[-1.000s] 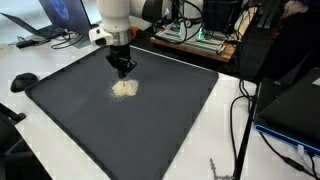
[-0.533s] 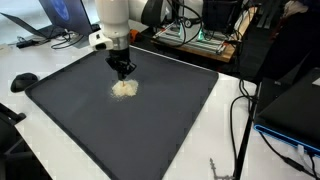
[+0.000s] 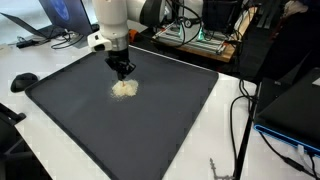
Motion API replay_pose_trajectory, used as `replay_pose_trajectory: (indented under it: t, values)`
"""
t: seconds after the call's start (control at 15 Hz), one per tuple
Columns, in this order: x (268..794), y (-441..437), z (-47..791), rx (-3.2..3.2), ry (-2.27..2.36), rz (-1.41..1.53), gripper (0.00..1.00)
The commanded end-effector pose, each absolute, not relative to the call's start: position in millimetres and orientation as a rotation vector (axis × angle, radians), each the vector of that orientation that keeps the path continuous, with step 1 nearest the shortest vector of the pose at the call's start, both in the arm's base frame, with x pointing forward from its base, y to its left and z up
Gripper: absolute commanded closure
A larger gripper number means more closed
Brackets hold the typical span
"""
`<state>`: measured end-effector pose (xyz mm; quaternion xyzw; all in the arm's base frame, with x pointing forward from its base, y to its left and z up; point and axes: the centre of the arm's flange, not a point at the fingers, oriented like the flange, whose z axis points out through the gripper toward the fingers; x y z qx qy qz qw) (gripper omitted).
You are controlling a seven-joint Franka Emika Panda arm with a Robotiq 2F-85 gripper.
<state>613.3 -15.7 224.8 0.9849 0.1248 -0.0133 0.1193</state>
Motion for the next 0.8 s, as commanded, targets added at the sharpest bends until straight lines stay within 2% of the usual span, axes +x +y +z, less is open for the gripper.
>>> replay_pose_trajectory:
  t: [0.0, 0.73]
  values:
    - [618, -17, 214, 2.884, 0.372, -0.093, 0.97]
    - [597, 7, 250, 2.836, 0.396, -0.058, 0.97]
